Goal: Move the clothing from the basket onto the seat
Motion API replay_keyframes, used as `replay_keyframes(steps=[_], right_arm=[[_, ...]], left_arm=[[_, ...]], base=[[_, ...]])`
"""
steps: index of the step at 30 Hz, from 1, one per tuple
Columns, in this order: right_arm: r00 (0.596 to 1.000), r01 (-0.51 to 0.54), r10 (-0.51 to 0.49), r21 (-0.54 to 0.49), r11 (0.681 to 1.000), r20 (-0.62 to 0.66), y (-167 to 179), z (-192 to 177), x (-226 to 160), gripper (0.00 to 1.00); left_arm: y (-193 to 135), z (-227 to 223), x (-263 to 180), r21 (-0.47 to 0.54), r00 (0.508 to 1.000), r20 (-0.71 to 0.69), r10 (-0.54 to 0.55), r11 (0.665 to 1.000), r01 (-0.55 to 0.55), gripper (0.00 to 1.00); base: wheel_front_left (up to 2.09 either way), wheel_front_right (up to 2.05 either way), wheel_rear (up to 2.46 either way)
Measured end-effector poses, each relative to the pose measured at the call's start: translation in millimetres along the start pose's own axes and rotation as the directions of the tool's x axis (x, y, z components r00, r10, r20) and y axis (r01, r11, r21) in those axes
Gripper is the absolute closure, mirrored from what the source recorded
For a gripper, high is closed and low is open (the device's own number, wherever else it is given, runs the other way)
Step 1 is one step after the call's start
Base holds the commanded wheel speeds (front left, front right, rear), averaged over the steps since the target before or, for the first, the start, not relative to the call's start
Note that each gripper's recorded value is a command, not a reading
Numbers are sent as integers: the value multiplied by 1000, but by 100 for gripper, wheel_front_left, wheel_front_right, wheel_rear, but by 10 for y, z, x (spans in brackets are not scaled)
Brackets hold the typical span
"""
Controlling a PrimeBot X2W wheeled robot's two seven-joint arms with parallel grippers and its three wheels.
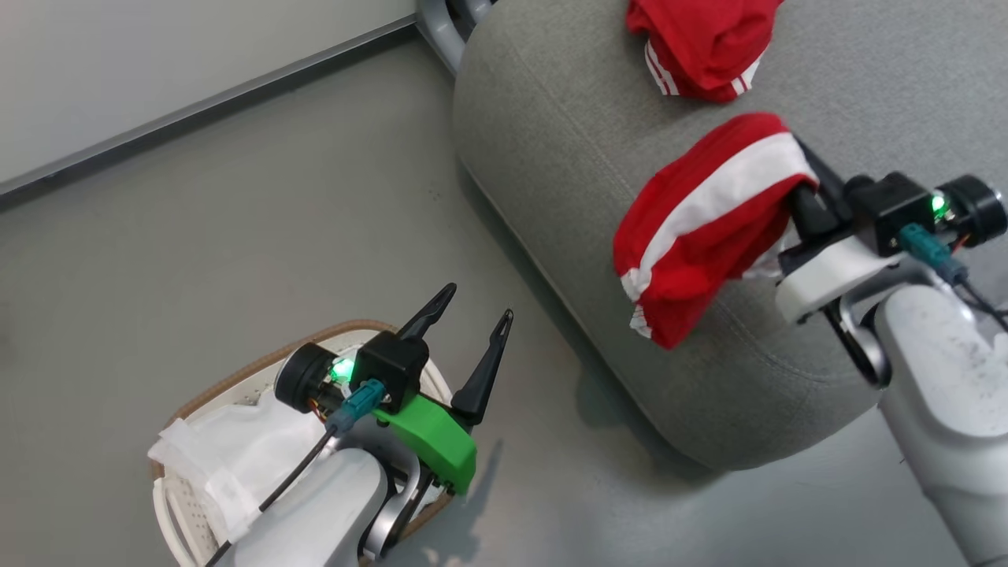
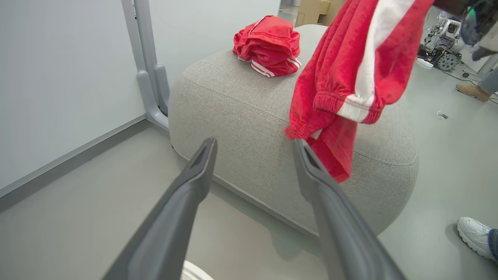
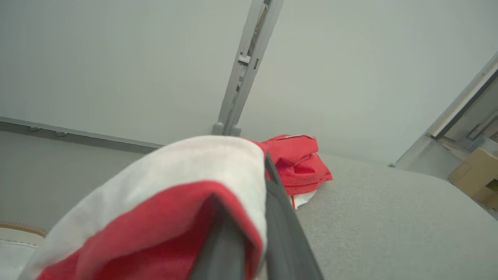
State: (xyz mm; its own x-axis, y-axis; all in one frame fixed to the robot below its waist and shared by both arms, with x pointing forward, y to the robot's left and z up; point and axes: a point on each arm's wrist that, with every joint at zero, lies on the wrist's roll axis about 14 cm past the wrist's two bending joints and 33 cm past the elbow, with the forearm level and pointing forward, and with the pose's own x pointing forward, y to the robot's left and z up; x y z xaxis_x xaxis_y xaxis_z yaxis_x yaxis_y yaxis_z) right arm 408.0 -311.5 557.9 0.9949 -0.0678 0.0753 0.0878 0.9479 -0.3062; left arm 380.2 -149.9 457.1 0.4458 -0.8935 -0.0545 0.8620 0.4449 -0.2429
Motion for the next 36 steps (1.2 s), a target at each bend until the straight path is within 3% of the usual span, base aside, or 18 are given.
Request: replay_keyframes(steps=[10, 15, 18, 23, 26, 30, 36], right_arm=[[979, 71, -32, -192, 979, 201, -711, 1033, 904, 100], [958, 192, -134, -220, 957, 255, -1262, 1522, 1205, 100], [951, 249, -195, -220, 943, 240, -1495, 1560, 1346, 100], [966, 257, -237, -274, 927, 102, -1575, 1049, 1618, 100], [970, 240, -240, -247, 939, 31, -1482, 627, 1775, 100], [968, 183, -221, -266, 947, -121, -1253, -169, 1865, 100], [936, 116, -175, -203, 972, -305, -774, -1202, 1815, 100]], left_arm=[[374, -44, -150, -22, 995, 7, 101, 995, -101, 0], [535, -53, -241, -30, 990, 19, 142, 990, -141, 0], [667, -61, -294, -30, 985, 26, 170, 985, -169, 0], [849, -166, -367, -37, 978, 14, 208, 977, -208, 0], [942, -247, -396, -53, 973, 7, 229, 972, -228, 0], [1038, -395, -432, -73, 968, -15, 249, 966, -249, 0], [1095, -656, -496, -93, 964, -71, 256, 961, -262, 0]], base=[[0, 0, 0], [0, 0, 0], [0, 0, 0], [0, 0, 0], [0, 0, 0], [0, 0, 0], [0, 0, 0]])
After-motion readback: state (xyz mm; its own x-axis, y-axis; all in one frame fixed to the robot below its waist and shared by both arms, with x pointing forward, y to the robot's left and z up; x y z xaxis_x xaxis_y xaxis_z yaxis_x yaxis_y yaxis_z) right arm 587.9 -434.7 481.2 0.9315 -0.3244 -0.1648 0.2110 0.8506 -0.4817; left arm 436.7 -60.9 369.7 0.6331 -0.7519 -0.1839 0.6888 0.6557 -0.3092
